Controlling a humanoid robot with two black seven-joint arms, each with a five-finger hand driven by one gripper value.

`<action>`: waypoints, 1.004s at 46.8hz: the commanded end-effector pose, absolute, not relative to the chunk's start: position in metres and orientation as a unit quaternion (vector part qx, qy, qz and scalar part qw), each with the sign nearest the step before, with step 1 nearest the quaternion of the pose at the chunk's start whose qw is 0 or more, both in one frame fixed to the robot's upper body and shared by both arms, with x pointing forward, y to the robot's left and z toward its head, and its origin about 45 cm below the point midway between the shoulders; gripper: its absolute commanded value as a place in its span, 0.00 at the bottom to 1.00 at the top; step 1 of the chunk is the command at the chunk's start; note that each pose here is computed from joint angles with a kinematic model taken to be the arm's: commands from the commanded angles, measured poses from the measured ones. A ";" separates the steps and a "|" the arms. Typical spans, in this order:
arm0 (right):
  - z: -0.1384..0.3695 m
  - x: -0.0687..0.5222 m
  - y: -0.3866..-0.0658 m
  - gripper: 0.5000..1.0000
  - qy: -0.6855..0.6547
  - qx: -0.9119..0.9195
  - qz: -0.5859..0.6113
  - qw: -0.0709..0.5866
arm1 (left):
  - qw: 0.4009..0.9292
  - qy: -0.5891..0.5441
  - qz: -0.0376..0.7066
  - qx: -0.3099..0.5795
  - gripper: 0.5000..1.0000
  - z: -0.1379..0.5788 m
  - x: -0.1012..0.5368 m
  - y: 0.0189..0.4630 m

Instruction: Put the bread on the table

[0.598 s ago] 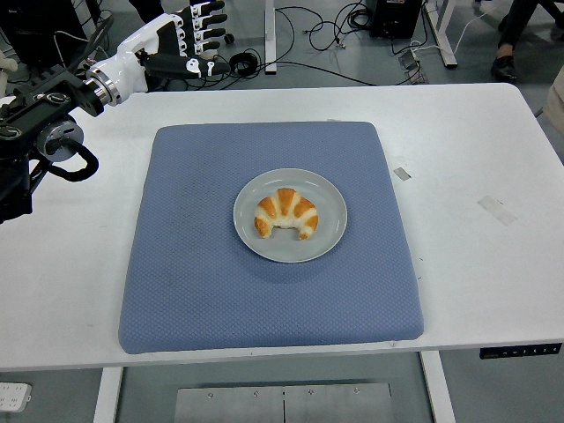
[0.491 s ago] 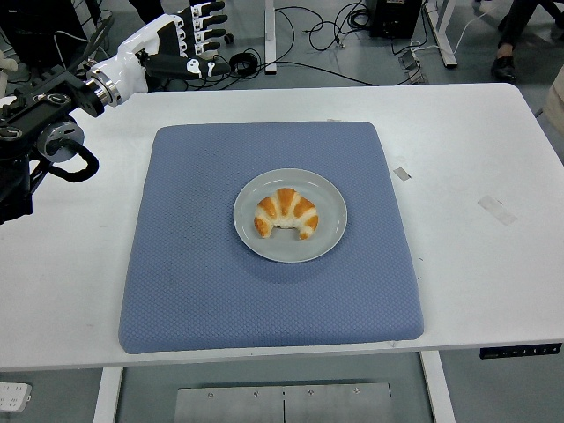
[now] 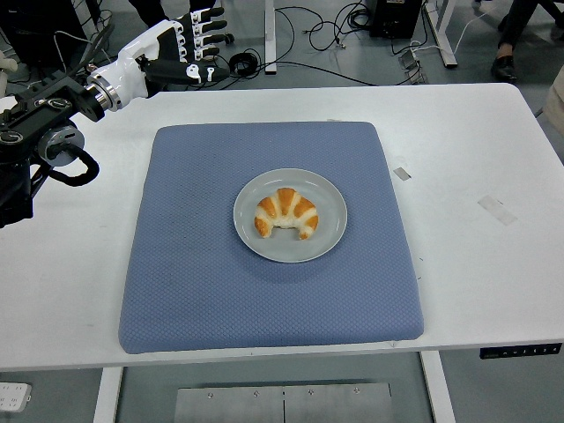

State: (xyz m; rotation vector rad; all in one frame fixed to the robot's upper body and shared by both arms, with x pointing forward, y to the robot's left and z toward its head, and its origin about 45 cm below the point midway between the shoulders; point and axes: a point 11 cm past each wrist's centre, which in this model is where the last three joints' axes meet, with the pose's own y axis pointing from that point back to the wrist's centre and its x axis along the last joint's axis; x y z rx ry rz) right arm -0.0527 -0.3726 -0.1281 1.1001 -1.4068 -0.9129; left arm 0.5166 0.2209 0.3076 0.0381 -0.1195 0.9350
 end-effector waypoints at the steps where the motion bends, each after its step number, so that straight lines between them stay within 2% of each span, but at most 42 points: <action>1: -0.128 -0.053 -0.373 1.00 -0.591 0.462 -0.384 0.538 | 0.890 -0.057 0.451 0.016 0.94 0.308 0.517 0.221; 47: -0.128 -0.053 -0.373 1.00 -0.591 0.462 -0.384 0.538 | 0.890 -0.057 0.453 0.016 0.94 0.308 0.517 0.222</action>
